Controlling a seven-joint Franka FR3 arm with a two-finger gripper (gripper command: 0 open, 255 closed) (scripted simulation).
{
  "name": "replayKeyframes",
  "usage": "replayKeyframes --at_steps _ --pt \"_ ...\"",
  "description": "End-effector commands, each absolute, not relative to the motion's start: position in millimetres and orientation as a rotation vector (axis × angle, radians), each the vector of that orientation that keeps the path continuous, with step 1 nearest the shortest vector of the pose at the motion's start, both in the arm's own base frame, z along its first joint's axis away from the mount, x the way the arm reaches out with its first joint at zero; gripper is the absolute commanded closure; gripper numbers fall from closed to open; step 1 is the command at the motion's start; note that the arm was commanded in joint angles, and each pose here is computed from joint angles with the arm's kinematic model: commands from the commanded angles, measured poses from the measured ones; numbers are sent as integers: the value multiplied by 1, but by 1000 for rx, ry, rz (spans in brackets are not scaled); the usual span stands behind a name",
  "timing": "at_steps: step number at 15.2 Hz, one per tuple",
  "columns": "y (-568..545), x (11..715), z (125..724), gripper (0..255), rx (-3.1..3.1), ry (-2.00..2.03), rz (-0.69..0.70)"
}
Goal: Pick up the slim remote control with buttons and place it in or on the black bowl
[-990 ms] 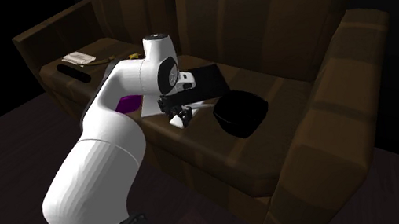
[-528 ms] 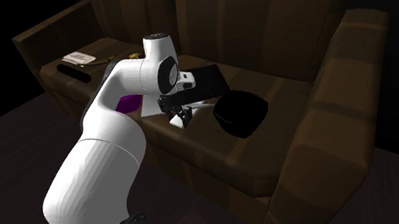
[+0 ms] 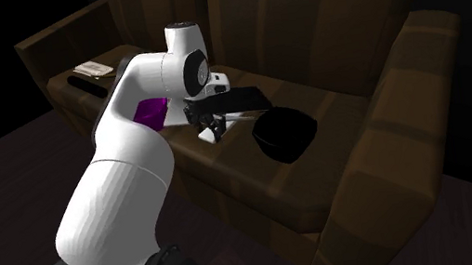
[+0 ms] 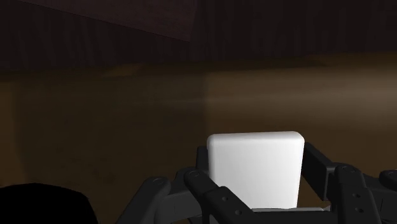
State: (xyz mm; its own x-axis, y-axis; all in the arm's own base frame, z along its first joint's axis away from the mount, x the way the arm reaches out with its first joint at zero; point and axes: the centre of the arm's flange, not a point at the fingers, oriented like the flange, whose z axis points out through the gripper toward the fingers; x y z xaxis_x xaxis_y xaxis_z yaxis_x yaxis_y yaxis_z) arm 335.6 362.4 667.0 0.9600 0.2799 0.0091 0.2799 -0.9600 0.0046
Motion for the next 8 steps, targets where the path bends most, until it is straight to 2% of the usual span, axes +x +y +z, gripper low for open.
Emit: replayKeyframes --at_steps 1,8 --pt "361 335 678 255 3107 443 17" --pt "361 335 715 255 3107 443 17"
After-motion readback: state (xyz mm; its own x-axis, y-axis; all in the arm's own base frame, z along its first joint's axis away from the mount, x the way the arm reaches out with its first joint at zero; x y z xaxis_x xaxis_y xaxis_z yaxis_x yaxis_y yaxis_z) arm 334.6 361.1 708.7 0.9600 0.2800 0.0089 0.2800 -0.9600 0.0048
